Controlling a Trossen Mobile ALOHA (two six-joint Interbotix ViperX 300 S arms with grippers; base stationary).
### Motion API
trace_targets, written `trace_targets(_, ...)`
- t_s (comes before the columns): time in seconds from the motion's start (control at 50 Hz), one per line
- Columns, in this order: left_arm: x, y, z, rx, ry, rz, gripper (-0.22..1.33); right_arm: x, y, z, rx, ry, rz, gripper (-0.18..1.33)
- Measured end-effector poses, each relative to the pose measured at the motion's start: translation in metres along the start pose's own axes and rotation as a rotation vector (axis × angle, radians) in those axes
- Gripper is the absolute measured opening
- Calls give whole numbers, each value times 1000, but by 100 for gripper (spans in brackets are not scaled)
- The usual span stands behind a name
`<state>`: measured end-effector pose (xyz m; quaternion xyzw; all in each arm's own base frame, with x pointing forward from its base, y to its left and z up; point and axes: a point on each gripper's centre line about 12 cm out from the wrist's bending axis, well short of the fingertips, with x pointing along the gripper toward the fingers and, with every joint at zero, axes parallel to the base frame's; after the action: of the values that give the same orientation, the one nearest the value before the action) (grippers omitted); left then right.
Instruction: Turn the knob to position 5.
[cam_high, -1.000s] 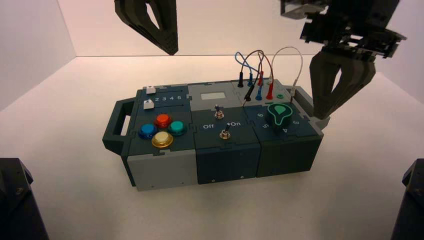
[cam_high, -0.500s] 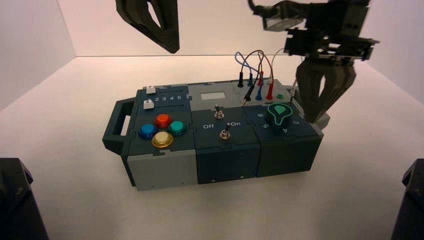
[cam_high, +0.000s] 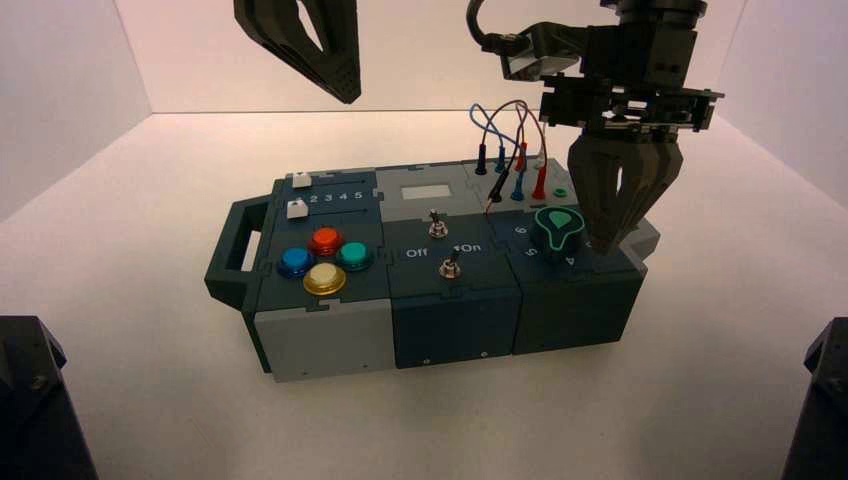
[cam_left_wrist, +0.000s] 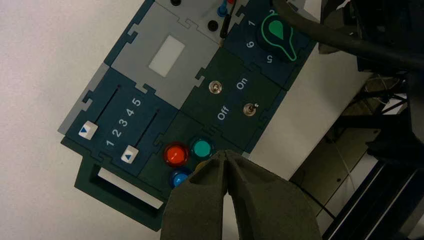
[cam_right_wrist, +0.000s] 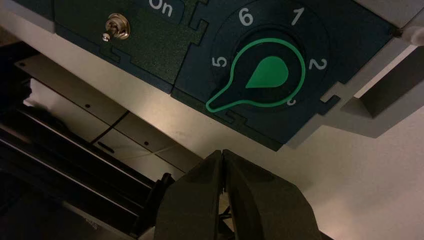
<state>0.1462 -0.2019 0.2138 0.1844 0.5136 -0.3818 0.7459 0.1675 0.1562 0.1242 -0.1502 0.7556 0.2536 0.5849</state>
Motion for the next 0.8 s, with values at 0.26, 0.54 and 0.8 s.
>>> trace_targets(0.26, 1, 0, -1, 0, 5, 0, -16, 0, 1, 8, 3, 3, 4, -14)
trace_targets(0.54, 0, 0, 0, 0, 2, 0, -16, 7, 0, 12, 10, 34, 4, -14)
trace_targets(0.8, 1, 0, 0, 0, 3, 0, -16, 4, 0, 18, 8, 25, 5, -14)
